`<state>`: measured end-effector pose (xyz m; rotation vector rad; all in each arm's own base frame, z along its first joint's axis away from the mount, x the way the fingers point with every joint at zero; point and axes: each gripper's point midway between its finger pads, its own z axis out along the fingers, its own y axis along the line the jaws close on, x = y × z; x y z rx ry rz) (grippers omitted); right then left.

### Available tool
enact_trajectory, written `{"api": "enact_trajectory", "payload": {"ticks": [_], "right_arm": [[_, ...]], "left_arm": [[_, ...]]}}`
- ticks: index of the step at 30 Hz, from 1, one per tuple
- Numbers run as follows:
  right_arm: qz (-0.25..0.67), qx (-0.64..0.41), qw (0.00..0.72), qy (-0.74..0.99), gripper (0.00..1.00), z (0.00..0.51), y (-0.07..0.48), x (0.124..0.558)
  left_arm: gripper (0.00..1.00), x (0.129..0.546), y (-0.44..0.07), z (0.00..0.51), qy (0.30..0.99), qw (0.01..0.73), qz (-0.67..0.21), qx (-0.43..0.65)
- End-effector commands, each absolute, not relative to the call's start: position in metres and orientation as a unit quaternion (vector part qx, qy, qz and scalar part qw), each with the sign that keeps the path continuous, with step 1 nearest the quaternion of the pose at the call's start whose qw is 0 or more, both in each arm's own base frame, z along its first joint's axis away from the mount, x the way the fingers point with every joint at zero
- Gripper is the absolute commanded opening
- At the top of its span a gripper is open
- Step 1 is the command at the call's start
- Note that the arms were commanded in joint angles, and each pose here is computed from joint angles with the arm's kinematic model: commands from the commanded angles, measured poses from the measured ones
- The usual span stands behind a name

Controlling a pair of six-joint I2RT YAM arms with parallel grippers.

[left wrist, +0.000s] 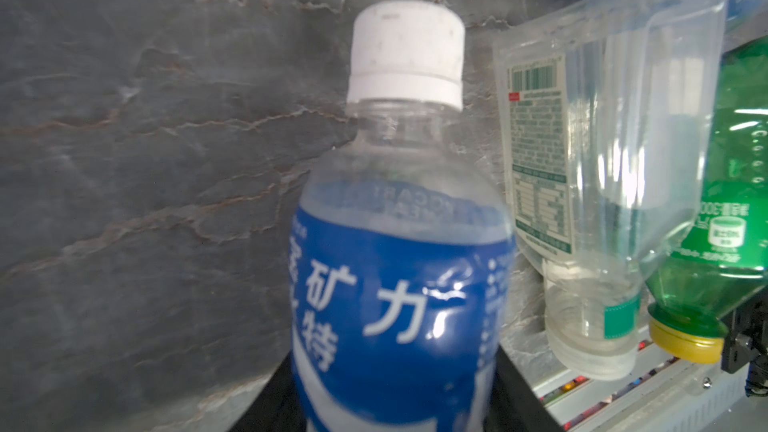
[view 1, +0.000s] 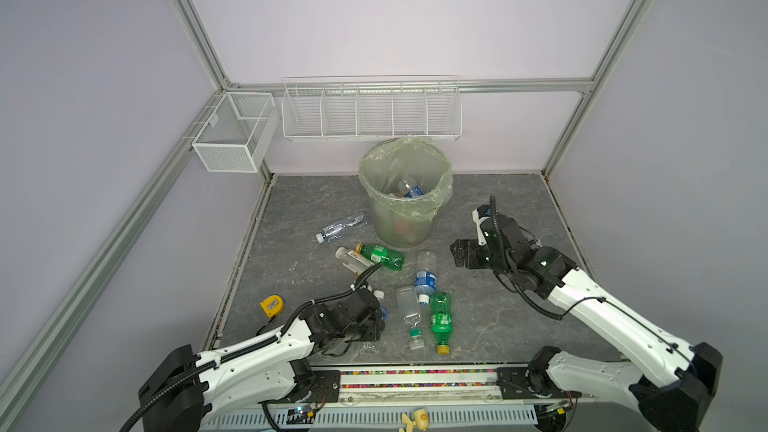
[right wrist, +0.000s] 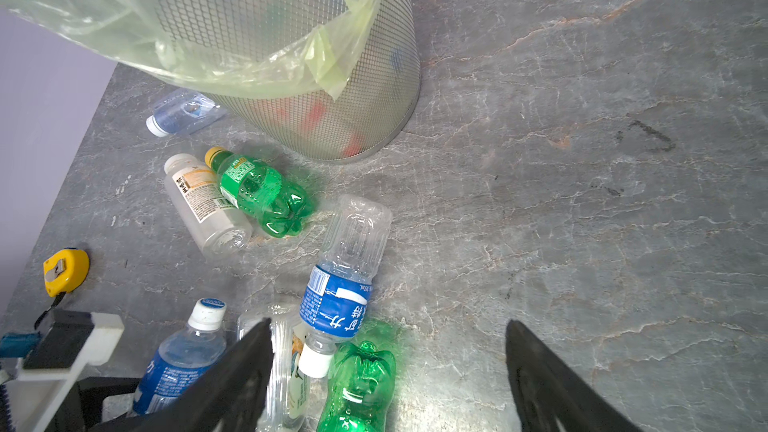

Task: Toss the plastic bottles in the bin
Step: 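Close the left gripper on the blue-labelled water bottle, then lift the blue-labelled bottle with the left gripper and carry it over the bin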

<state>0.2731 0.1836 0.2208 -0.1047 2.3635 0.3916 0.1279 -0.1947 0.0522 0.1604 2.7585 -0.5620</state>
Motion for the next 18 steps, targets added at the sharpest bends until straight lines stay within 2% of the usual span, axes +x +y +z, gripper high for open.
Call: {"api": "enact_trajectory", "payload": {"ticks": [1,18], "right_arm": [[0.139,-0.032,0.368,0.919,0.88,0.219,0.174,0.271],[0.127,-0.027,0.364,0.922,0.88,0.216,0.165,0.264]], "left_arm": [[0.49,0.142,-0.191,0.072,0.963,0.195,-0.181,0.034],[0.49,0.185,-0.185,0.143,0.947,0.275,-0.164,0.009]]}}
